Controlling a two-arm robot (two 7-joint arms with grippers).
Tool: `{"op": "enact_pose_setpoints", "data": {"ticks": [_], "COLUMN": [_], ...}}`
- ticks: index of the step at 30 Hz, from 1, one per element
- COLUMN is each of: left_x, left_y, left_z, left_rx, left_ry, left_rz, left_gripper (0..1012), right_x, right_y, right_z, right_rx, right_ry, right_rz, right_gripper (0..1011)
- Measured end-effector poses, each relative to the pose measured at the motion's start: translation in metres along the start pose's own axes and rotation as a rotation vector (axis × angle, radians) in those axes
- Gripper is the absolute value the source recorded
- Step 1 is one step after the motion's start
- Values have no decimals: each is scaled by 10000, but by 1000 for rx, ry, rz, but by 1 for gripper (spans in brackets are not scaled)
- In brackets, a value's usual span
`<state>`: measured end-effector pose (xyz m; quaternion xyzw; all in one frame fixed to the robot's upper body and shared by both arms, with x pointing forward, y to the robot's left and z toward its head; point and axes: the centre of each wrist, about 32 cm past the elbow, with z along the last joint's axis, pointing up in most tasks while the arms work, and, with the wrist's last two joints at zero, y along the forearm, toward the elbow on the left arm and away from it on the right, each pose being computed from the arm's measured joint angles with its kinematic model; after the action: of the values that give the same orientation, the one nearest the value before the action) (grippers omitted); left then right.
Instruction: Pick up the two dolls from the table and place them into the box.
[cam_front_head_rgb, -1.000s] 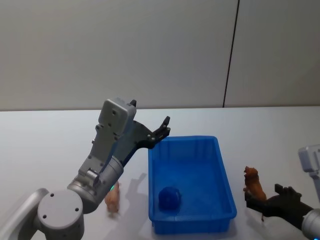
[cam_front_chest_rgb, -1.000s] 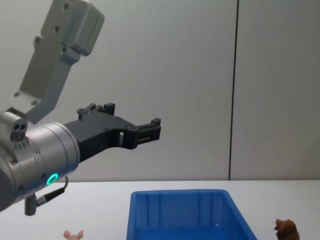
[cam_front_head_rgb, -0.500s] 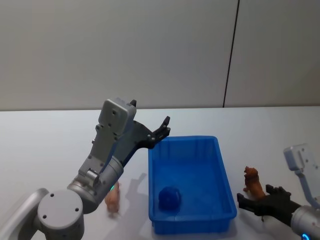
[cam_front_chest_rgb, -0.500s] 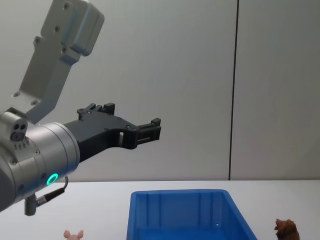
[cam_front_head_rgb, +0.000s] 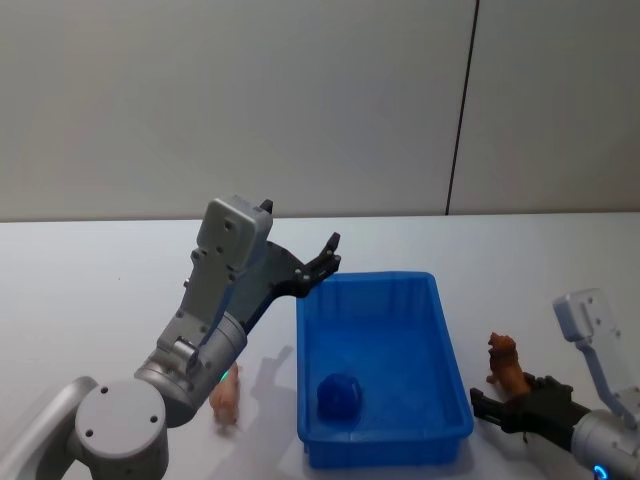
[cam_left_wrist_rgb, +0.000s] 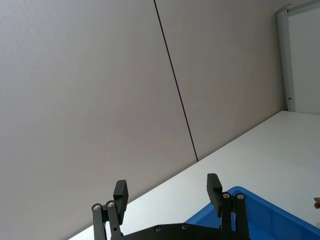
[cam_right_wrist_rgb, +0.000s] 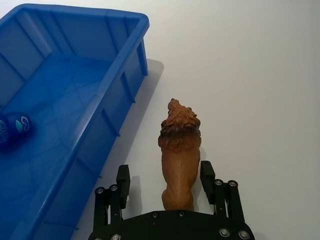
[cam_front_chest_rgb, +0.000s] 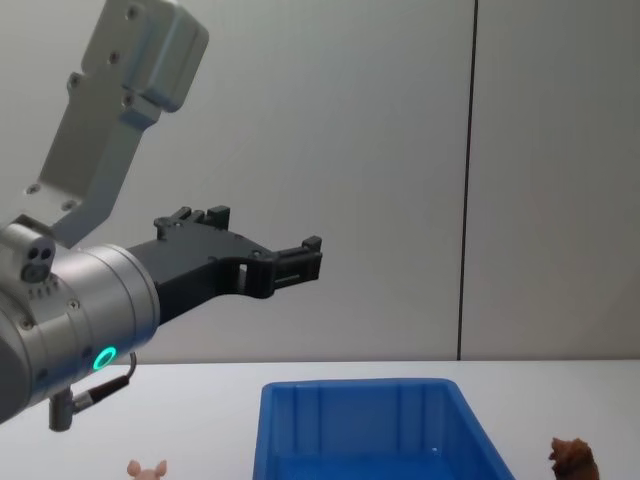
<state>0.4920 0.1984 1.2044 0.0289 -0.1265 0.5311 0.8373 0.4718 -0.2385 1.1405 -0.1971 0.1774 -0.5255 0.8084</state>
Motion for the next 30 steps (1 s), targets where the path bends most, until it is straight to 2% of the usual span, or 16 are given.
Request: {"op": "enact_pose_setpoints", "data": {"ticks": [4,5,6,14,15,19,24,30], "left_x": [0,0,0,0,0,0,0,0], "left_y": [0,0,0,0,0,0,0,0], "left_z": [0,0,0,0,0,0,0,0], "left_rx": [0,0,0,0,0,0,0,0], "left_ry": [0,0,0,0,0,0,0,0], "left_rz": [0,0,0,0,0,0,0,0], "left_gripper": [1001,1001,1001,1001,1001,1001,1001,1001], "right_x": [-2,-4,-4,-6,-6,-3,10,34], "right_y": [13,17,19,33,33,32,2,-77], "right_z": [1,2,1,2,2,2,6,58], "right_rx": [-3,-4,-5,-8,-8,-7,12,70], "right_ry": [-2,-2,-2,-4,-4,-5,-8,-18], "right_rz": [0,1,0,0,0,0,-13,-40], "right_gripper": [793,739,739,459,459,332,302,299]}}
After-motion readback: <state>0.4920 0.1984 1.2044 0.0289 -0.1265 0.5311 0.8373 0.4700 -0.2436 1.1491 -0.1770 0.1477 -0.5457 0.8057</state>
